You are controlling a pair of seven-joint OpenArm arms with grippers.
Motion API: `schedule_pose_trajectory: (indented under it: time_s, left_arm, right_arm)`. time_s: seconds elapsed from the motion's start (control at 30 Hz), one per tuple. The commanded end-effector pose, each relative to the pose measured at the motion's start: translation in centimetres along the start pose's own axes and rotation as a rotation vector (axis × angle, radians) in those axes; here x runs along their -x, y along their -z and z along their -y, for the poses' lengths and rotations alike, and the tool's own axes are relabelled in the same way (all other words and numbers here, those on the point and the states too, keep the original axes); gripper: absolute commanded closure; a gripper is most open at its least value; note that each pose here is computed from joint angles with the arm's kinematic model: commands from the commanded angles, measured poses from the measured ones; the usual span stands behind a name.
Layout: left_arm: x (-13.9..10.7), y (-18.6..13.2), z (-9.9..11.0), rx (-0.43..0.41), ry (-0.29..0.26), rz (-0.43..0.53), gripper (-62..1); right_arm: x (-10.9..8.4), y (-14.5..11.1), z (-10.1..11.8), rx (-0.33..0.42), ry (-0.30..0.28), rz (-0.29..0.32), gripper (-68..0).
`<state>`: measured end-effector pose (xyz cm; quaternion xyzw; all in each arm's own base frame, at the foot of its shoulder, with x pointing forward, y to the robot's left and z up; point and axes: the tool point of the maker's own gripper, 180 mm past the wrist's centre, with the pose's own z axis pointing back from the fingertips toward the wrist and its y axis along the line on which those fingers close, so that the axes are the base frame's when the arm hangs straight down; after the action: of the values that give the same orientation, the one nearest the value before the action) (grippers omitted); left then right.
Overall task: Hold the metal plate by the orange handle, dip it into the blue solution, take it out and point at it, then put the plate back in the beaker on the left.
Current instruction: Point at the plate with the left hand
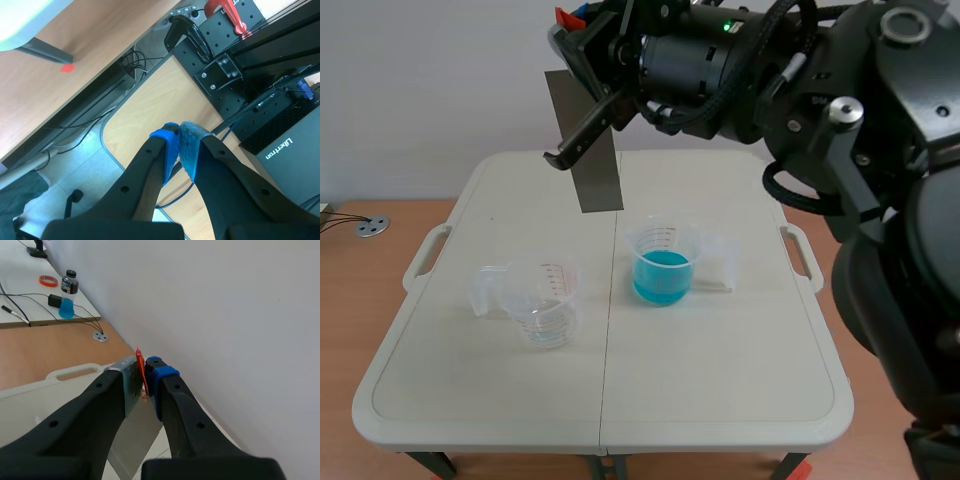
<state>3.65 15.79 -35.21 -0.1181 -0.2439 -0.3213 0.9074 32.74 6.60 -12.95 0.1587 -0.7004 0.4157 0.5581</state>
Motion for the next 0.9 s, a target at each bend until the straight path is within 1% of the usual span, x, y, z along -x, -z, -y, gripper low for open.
schedule_pose_trajectory:
  time_s: [0.0, 0.07, 0.17, 0.3, 0.47, 0.57, 0.63, 0.77, 0.87]
  left_arm:
    - [-1.1, 0.2, -0.4, -0.009, 0.006, 0.038, -1.9]
    - [-2.1, 0.6, -1.3, -0.030, 0.022, 0.065, -1.8]
    - [-4.4, 1.1, -3.1, -0.070, 0.060, 0.127, -1.8]
    - [-8.1, 1.4, -5.8, -0.132, 0.122, 0.223, -1.8]
    - [-13.0, 1.2, -8.6, -0.203, 0.187, 0.349, -1.8]
    - [-15.9, 1.1, -9.2, -0.203, 0.233, 0.422, -1.8]
    - [-17.6, 1.3, -9.2, -0.190, 0.260, 0.465, -1.8]
    - [-20.5, 2.0, -9.2, -0.176, 0.293, 0.534, -1.8]
    - [-22.4, 2.9, -9.4, -0.169, 0.313, 0.568, -1.8]
  right_arm:
    - [-1.1, -0.3, 1.0, 0.019, -0.026, 0.031, -1.3]
    - [-0.5, -0.8, 1.9, 0.039, -0.037, 0.013, -1.3]
    - [0.1, -1.5, 3.2, 0.065, -0.050, -0.003, -1.3]
    - [0.6, -2.5, 4.6, 0.092, -0.080, -0.012, -1.3]
    - [0.9, -3.4, 5.5, 0.095, -0.098, -0.018, -1.3]
    - [1.1, -3.7, 5.8, 0.088, -0.120, -0.025, -1.3]
    - [0.9, -3.9, 6.0, 0.084, -0.124, -0.021, -1.3]
    - [0.6, -4.0, 6.5, 0.079, -0.139, -0.014, -1.3]
    - [0.4, -4.0, 6.9, 0.081, -0.148, -0.015, -1.3]
